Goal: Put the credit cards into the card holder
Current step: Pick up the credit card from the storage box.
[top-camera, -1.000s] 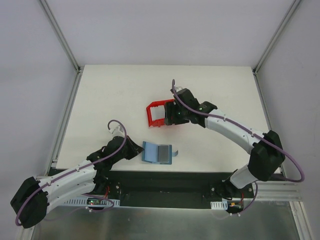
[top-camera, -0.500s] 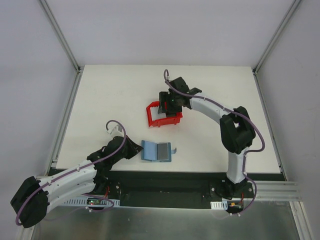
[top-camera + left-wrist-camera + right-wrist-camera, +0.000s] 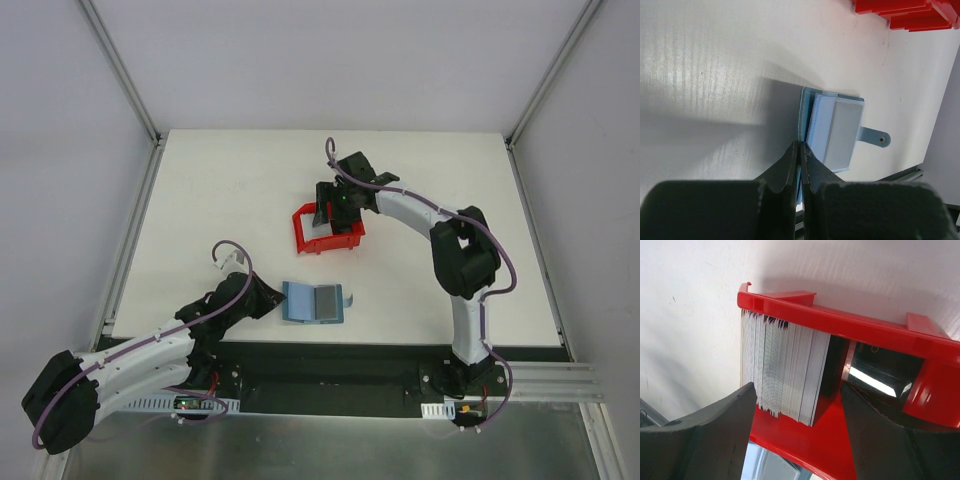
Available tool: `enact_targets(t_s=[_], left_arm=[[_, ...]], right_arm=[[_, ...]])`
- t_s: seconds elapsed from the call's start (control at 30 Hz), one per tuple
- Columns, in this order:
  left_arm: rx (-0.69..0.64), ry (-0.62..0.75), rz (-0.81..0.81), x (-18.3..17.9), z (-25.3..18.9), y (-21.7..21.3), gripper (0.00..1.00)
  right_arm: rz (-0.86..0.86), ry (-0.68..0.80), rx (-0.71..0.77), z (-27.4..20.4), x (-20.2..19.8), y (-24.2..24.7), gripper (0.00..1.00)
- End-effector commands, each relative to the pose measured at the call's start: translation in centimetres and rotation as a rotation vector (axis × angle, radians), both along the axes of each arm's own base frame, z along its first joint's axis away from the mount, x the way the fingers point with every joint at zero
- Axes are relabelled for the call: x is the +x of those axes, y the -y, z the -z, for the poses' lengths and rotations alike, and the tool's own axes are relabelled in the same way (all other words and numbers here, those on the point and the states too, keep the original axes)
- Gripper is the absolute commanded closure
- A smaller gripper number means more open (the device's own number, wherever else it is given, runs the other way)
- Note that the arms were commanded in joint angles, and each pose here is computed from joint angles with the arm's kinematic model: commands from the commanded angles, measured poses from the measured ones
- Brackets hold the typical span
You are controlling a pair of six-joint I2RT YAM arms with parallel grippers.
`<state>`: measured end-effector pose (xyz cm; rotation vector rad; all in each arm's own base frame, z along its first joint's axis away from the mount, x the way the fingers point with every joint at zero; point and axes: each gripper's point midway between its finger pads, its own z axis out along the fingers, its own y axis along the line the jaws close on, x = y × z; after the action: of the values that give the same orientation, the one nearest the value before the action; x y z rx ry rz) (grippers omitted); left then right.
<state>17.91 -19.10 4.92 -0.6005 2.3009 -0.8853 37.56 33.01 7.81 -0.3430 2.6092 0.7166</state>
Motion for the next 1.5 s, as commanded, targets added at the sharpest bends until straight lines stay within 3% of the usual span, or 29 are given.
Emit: enact_targets(t_s=[0.0, 0.57, 1.47], left_arm=[[0.001, 0.02, -0.038, 0.4, -0.1, -0.4, 1.0], [0.009, 0.022, -0.032, 0.4, -0.1, -0.4, 1.0], [0.013, 0.007, -0.013, 0.3, 0.0, 0.0, 1.0]], right_arm=[[-0.026, 0.031, 0.04, -1.3, 1.0, -0.7, 0.29], [-0.06, -0.015, 0.089, -0.3, 1.1, -1.4, 0.29], [-0.079, 0.004, 0.176, -3.1, 0.2, -0.9, 0.63]])
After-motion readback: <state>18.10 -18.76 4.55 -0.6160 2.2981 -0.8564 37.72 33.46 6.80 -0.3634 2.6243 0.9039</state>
